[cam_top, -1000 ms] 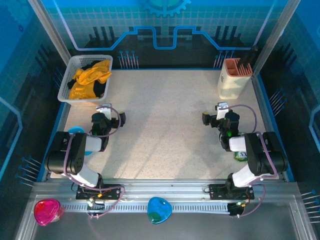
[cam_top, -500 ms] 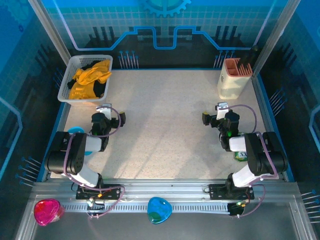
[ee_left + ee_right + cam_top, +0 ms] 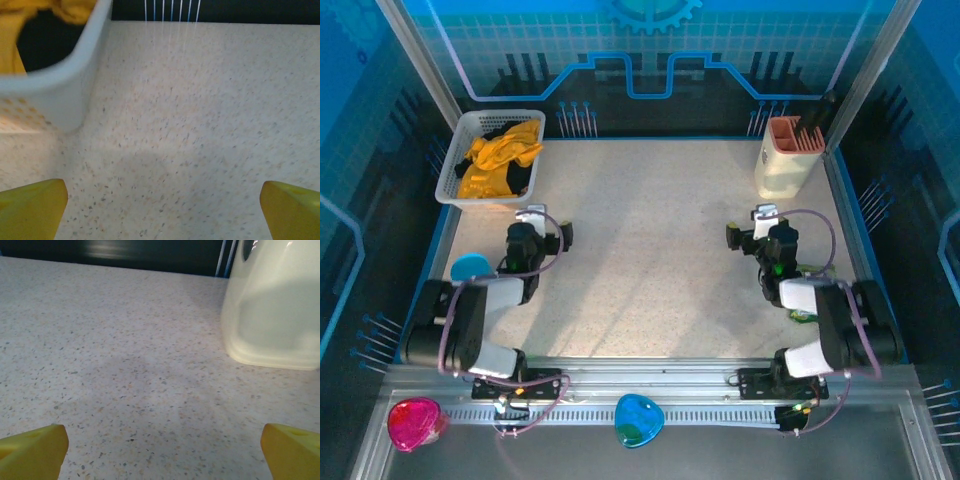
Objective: Fold and stack the t-shirts
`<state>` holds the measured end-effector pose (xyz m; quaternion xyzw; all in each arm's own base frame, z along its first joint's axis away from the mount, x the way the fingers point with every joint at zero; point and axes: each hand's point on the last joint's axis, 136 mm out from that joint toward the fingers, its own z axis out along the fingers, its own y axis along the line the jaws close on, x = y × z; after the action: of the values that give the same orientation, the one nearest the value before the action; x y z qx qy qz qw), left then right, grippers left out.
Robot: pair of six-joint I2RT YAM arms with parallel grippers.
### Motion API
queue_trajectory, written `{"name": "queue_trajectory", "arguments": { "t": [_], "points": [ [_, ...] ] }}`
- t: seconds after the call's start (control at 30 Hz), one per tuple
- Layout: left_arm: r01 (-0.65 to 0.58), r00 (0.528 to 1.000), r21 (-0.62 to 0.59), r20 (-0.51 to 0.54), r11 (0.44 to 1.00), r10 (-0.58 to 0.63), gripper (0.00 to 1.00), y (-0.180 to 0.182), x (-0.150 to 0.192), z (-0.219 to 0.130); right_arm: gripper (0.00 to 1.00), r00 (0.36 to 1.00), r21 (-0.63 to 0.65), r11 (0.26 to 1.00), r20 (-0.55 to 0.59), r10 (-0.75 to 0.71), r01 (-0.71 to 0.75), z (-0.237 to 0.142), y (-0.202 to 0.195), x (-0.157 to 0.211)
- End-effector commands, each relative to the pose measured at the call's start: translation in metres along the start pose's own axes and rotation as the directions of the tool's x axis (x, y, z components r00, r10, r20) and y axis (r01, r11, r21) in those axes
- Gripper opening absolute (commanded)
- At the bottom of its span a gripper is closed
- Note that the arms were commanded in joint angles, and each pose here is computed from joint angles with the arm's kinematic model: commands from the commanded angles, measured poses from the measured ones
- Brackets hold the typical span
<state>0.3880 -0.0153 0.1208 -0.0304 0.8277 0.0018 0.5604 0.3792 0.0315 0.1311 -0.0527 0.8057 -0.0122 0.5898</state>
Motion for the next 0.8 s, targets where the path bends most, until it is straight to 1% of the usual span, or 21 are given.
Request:
{"name": "queue_trajectory", "arguments": {
  "t": [0.0,0.03,0.07,0.13,0.2,0.27,0.3,0.37,0.43,0.47,0.53,0.6,0.67,0.73,0.77],
  "points": [
    [0.040,0.999,-0.156,-0.008,0.987,-0.041,0.99,0.013,-0.061,-0.028,1.00,0.997,0.113,0.991,0.034,0.062,-0.066,-0.036,-0.016,-0.055],
    [0.104,0.993,-0.182,-0.030,0.978,-0.112,1.00,0.016,-0.075,-0.035,1.00,0.994,0.115,0.988,0.016,0.105,-0.106,-0.046,-0.018,-0.068],
    [0.139,0.985,-0.217,-0.072,0.966,-0.158,0.99,0.020,-0.083,-0.042,1.00,0.990,0.131,0.983,-0.036,0.138,-0.132,-0.057,-0.021,-0.071],
    [0.183,0.966,-0.254,-0.131,0.950,-0.221,0.99,0.021,-0.098,-0.052,1.00,0.973,0.164,0.969,-0.103,0.205,-0.187,-0.075,-0.025,-0.081],
    [0.194,0.955,-0.256,-0.170,0.947,-0.242,1.00,0.018,-0.110,-0.055,1.00,0.943,0.190,0.956,-0.209,0.260,-0.221,-0.089,-0.026,-0.074],
    [0.204,0.946,-0.268,-0.192,0.942,-0.260,0.99,0.020,-0.122,-0.054,1.00,0.909,0.166,0.955,-0.304,0.286,-0.245,-0.096,-0.016,-0.066],
    [0.217,0.939,-0.264,-0.205,0.940,-0.275,0.99,0.022,-0.125,-0.051,1.00,0.900,0.142,0.957,-0.328,0.287,-0.254,-0.097,-0.010,-0.068],
    [0.258,0.917,-0.272,-0.235,0.927,-0.324,1.00,0.033,-0.129,-0.037,1.00,0.881,0.090,0.962,-0.387,0.272,-0.257,-0.097,0.004,-0.063],
    [0.285,0.892,-0.286,-0.270,0.915,-0.363,0.99,0.046,-0.131,-0.018,1.00,0.876,0.038,0.967,-0.416,0.243,-0.251,-0.095,0.018,-0.063],
    [0.291,0.877,-0.306,-0.294,0.906,-0.381,0.99,0.055,-0.126,-0.005,1.00,0.875,0.010,0.970,-0.428,0.225,-0.245,-0.094,0.026,-0.063],
    [0.316,0.862,-0.318,-0.297,0.894,-0.410,0.98,0.068,-0.129,0.017,1.00,0.874,-0.035,0.972,-0.446,0.191,-0.231,-0.092,0.039,-0.064],
    [0.343,0.848,-0.326,-0.297,0.881,-0.440,0.94,0.081,-0.131,0.039,1.00,0.872,-0.067,0.974,-0.463,0.160,-0.215,-0.091,0.049,-0.064],
    [0.385,0.819,-0.331,-0.308,0.862,-0.484,0.88,0.096,-0.129,0.064,1.00,0.867,-0.089,0.975,-0.479,0.138,-0.204,-0.089,0.057,-0.063],
    [0.433,0.792,-0.313,-0.314,0.845,-0.523,0.84,0.104,-0.128,0.086,0.99,0.859,-0.097,0.974,-0.494,0.130,-0.204,-0.089,0.061,-0.060],
    [0.457,0.779,-0.304,-0.317,0.836,-0.541,0.84,0.108,-0.126,0.097,0.98,0.858,-0.101,0.974,-0.497,0.129,-0.204,-0.088,0.063,-0.059]
  ]
}}
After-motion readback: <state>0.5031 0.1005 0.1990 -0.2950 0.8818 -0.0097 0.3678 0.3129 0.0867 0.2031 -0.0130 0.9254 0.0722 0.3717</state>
